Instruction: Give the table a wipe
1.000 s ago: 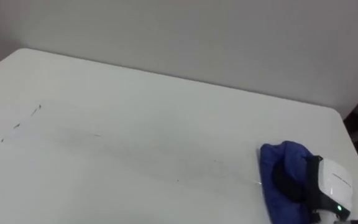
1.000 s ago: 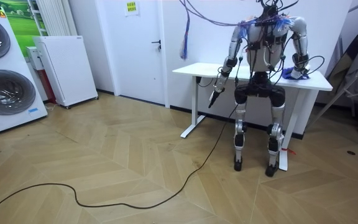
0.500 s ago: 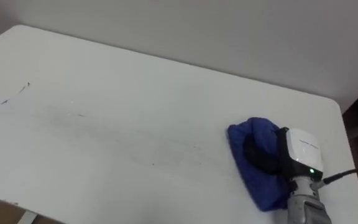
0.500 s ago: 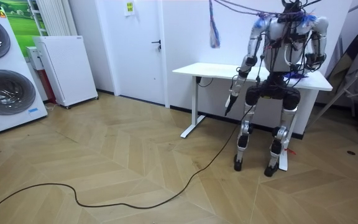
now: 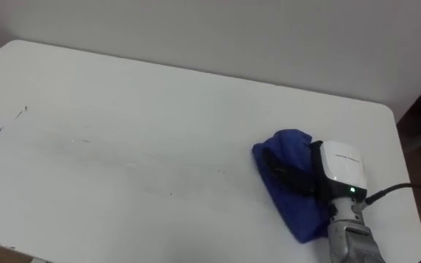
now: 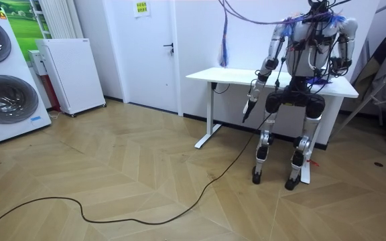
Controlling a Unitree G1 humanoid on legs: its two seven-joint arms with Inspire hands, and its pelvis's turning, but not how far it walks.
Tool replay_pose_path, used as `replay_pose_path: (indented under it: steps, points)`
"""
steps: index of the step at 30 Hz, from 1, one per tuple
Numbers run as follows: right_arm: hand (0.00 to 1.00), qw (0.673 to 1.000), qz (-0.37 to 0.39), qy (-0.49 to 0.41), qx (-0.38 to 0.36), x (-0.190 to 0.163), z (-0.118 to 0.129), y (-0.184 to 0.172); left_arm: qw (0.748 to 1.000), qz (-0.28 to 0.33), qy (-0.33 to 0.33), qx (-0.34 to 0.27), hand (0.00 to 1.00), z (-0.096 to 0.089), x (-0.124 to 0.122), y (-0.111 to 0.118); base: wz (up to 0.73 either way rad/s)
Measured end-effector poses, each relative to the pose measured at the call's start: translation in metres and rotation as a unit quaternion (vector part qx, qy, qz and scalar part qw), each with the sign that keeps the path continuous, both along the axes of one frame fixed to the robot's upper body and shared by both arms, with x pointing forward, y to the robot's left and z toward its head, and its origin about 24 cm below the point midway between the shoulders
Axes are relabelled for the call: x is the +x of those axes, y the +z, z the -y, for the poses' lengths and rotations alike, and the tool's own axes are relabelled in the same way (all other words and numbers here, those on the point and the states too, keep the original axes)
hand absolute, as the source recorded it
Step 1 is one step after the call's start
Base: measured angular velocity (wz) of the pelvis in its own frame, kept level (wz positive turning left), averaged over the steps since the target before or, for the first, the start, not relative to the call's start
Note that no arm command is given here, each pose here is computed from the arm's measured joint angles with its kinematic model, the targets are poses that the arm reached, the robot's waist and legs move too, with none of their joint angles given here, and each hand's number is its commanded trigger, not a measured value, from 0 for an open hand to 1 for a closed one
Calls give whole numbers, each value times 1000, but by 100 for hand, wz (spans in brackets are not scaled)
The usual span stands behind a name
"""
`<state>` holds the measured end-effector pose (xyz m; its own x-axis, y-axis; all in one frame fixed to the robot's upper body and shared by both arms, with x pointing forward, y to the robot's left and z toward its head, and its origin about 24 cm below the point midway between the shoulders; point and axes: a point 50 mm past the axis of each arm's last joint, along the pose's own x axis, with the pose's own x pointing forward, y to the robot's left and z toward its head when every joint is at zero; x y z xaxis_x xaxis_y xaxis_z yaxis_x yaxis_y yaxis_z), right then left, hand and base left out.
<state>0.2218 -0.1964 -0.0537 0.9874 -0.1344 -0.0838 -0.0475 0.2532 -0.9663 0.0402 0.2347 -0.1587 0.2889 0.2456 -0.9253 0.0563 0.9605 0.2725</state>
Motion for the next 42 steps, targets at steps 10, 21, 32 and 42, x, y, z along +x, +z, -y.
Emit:
replay_pose_path:
  steps: [10, 21, 32, 42]
  points:
    - [0, 1000, 3, -5, 16, 0, -1, 1, 999, 47, 13, -12, 0, 4, 17, 3, -1]
    - [0, 994, 82, 17, 63, 3, -10, 31, 999, 29, 21, -17, 0, 1, 6, 1, 0]
    - [0, 975, 199, -29, 95, 15, 18, 76, 994, 46, 85, -46, 0, -1, 5, 1, -1]
    - [0, 948, 279, -117, 92, 9, 62, 98, 991, 21, 131, -30, 0, -20, -17, 2, 0]
